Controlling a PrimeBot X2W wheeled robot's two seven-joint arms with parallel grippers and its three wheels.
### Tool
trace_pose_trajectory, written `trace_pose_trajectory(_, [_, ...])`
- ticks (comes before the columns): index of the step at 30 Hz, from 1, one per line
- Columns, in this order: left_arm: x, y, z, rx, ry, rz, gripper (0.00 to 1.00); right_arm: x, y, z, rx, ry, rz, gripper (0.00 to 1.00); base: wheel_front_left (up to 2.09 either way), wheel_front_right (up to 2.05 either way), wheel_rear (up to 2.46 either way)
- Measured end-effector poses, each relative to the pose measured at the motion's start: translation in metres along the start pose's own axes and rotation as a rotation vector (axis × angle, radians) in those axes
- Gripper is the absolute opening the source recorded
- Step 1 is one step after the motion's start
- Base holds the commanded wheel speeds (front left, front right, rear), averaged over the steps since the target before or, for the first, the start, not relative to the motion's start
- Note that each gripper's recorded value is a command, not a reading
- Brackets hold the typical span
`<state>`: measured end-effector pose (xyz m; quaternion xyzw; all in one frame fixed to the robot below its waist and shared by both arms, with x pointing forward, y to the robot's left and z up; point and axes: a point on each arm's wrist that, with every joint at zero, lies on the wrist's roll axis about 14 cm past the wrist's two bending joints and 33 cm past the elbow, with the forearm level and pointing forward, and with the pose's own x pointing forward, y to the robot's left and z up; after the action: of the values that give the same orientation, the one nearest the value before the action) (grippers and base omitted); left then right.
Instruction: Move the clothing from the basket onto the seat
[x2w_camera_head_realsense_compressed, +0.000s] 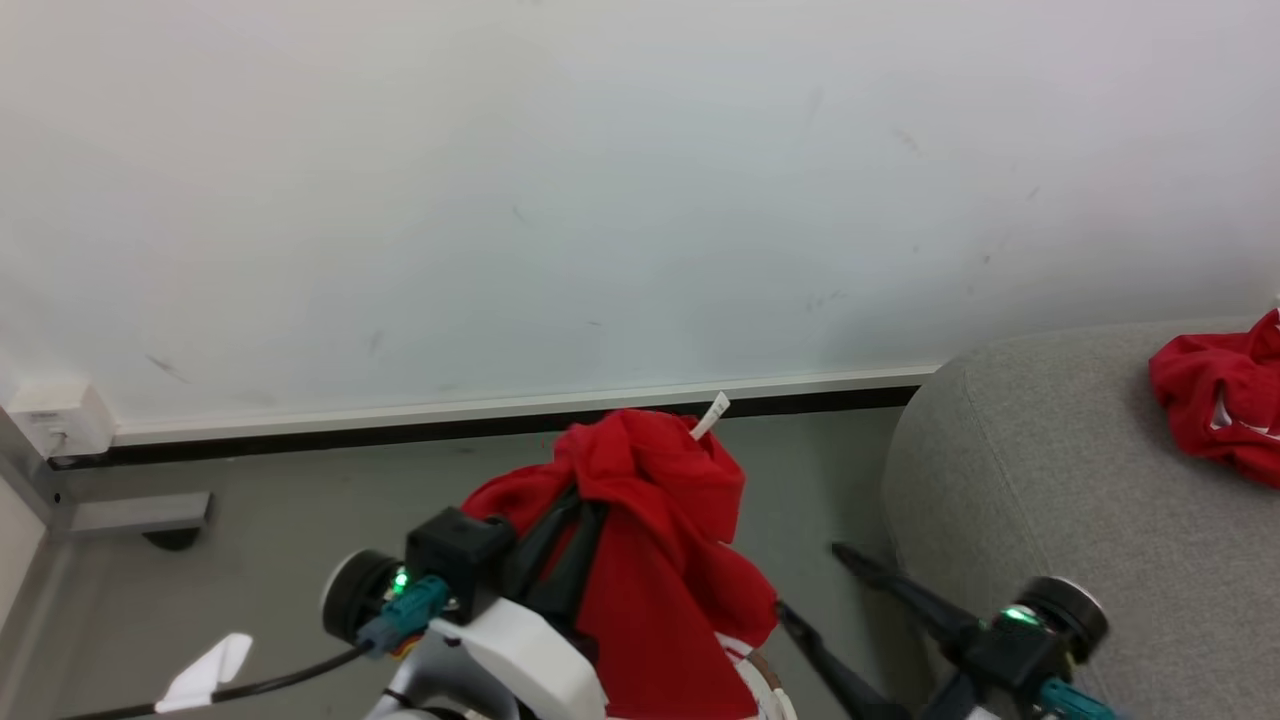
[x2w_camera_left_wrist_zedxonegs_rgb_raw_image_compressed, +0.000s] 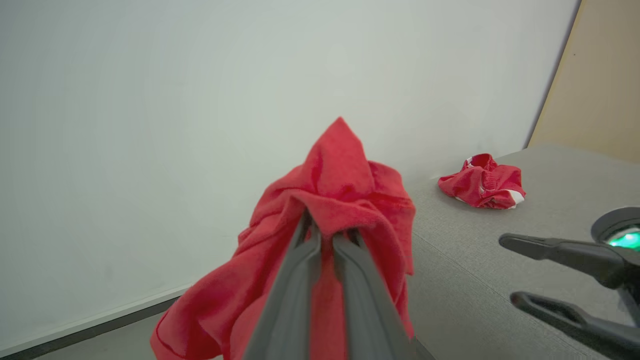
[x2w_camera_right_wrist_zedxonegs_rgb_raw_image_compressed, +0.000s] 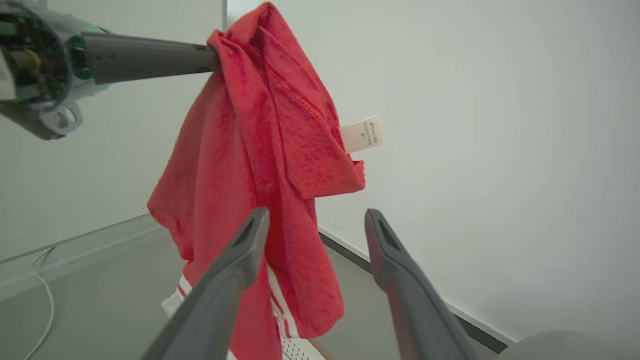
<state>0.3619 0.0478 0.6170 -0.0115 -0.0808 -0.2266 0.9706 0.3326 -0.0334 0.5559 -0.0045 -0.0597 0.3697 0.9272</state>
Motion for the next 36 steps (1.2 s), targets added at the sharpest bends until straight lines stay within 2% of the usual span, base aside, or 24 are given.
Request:
trace_pose_trajectory(3, [0.001,-0.011,-0.003,-0.011,0.008,-0.034,0.00,0.016,0.018,0.001,-0.025,0.027,0.104,1.00,0.00,0.00,0.00])
trace_pose_trajectory(8, [0.005,-0.029,0.001,-0.020,0.000,-0.089,0.00,0.035,0.036,-0.012,-0.066,0.093,0.215,1.00,0.00,0.00,0.00])
trace_pose_trajectory(14, [0.008,-0.043,0.000,-0.020,0.006,-0.135,0.00,0.059,0.044,-0.021,-0.081,0.118,0.255,1.00,0.00,0.00,0.00])
trace_pose_trajectory(16, [0.008,-0.045,0.001,-0.023,0.007,-0.140,0.00,0.064,0.048,-0.029,-0.051,0.145,0.259,1.00,0.00,0.00,0.00])
trace_pose_trajectory(17, [0.008,-0.044,0.001,-0.023,0.006,-0.139,0.00,0.064,0.051,-0.035,-0.022,0.166,0.260,0.06,0.00,0.00,0.00])
trace_pose_trajectory(18, [0.008,-0.043,0.002,-0.021,0.004,-0.134,0.00,0.063,0.054,-0.042,0.001,0.193,0.264,0.00,0.00,0.00,0.00])
trace_pose_trajectory(21, [0.006,-0.035,-0.001,-0.015,0.014,-0.107,0.00,0.064,0.056,-0.047,0.045,0.209,0.265,0.00,0.00,0.00,0.00])
trace_pose_trajectory(26, [0.006,-0.024,-0.007,-0.011,0.030,-0.072,0.00,0.065,0.039,-0.043,0.094,0.197,0.216,0.00,0.00,0.00,0.00])
trace_pose_trajectory(27, [0.007,-0.022,-0.008,-0.018,0.029,-0.064,0.11,0.066,0.031,-0.039,0.105,0.182,0.197,0.00,0.00,0.00,0.00])
trace_pose_trajectory(28, [0.007,-0.020,-0.011,-0.017,0.033,-0.061,0.33,0.068,0.024,-0.033,0.112,0.167,0.179,0.00,0.00,0.00,0.00])
trace_pose_trajectory(29, [0.008,-0.019,-0.015,-0.021,0.043,-0.060,0.49,0.070,0.017,-0.027,0.111,0.151,0.163,0.00,0.00,0.00,0.00])
trace_pose_trajectory(31, [0.008,-0.021,-0.022,-0.036,0.058,-0.066,1.00,0.071,-0.003,-0.015,0.110,0.115,0.118,0.00,0.00,0.00,0.00])
trace_pose_trajectory(36, [0.013,-0.032,-0.033,-0.055,0.063,-0.108,1.00,0.061,-0.054,0.010,0.095,0.043,-0.007,0.00,0.00,0.00,0.00])
